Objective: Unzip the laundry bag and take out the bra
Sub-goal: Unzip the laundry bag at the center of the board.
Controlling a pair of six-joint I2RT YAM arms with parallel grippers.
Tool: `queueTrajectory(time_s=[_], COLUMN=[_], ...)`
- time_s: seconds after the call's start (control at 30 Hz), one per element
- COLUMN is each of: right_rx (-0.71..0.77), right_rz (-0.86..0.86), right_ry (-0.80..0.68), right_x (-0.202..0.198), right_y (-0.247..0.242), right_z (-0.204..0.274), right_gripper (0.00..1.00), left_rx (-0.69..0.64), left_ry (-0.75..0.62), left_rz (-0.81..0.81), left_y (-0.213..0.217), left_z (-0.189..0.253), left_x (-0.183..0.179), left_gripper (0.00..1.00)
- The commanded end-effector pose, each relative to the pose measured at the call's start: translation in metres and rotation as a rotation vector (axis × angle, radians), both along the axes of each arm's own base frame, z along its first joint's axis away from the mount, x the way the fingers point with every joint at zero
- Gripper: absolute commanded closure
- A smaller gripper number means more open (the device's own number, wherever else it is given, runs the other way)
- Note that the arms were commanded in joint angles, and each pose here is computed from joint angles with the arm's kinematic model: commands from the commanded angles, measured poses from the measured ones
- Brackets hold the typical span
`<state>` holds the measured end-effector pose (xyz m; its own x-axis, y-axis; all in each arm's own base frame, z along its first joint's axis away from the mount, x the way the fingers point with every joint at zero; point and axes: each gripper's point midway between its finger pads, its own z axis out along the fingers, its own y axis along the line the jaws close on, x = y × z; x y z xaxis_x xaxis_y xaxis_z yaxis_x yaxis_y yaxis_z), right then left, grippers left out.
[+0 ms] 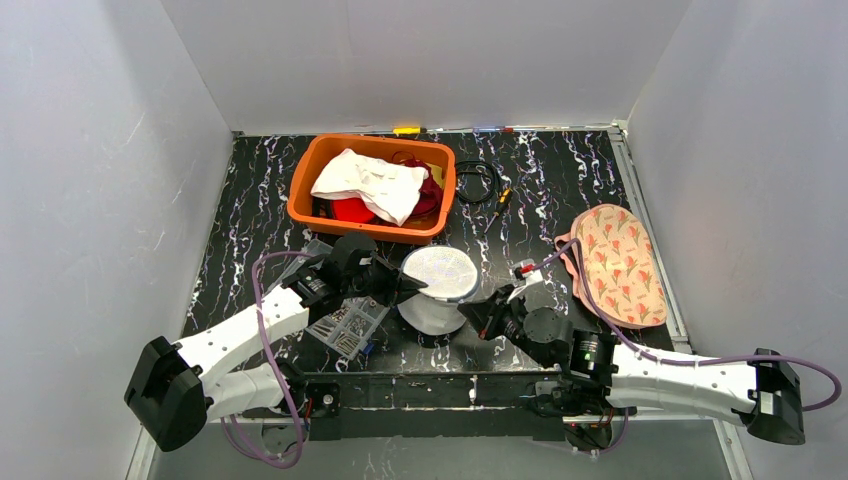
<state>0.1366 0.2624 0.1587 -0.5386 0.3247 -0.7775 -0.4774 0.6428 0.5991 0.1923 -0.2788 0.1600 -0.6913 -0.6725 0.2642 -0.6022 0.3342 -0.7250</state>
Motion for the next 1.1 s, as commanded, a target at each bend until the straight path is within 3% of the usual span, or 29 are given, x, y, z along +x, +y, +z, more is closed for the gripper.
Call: queueTrajectory(time_s=[0.0, 0.27, 0.43, 0.63, 0.77, 0.9, 1.0, 1.07], right_rx=[-0.061, -0.183, -0.234, -0.292, -0.260, -0.216, -0.170, -0.140], right_rz=[-0.059, -0.120, -0.008, 0.041, 0.061, 0.069, 0.077, 0.086], right_ry=[-0.009, -0.013, -0.049, -0.053, -0.043, -0.015, -0.005, -0.003], right_x=[0.008, 0.013, 0.002, -0.005, -0.010, -0.012, -0.013, -0.013], right_y=[-0.011, -0.035, -0.028, -0.033, -0.031, -0.024, -0.014, -0.005], right_z=[0.000, -0.008, -0.006, -0.007, -0.007, -0.015, -0.015, -0.012], right_gripper=[0.99, 0.99, 0.99, 0.99, 0.99, 0.99, 0.99, 0.99], left_rx=[0.012, 0.067, 0.062, 0.068, 0.145, 0.187, 0.231, 0.242], left_ry=[0.000, -0.124, -0.199, -0.355, -0.396, -0.388, -0.394, -0.397], left_rz=[-0.038, -0.252, -0.506, -0.677, -0.729, -0.696, -0.629, -0.586], left_y=[0.002, -0.016, -0.044, -0.061, -0.060, -0.049, -0.031, -0.019], left_z=[-0.003, 0.002, -0.001, 0.008, 0.007, 0.000, -0.004, -0.004], left_x=[-0.007, -0.005, -0.005, 0.006, 0.016, 0.013, 0.007, -0.002], left_gripper=[1.00, 1.00, 1.00, 0.99, 0.73, 0.27, 0.13, 0.11])
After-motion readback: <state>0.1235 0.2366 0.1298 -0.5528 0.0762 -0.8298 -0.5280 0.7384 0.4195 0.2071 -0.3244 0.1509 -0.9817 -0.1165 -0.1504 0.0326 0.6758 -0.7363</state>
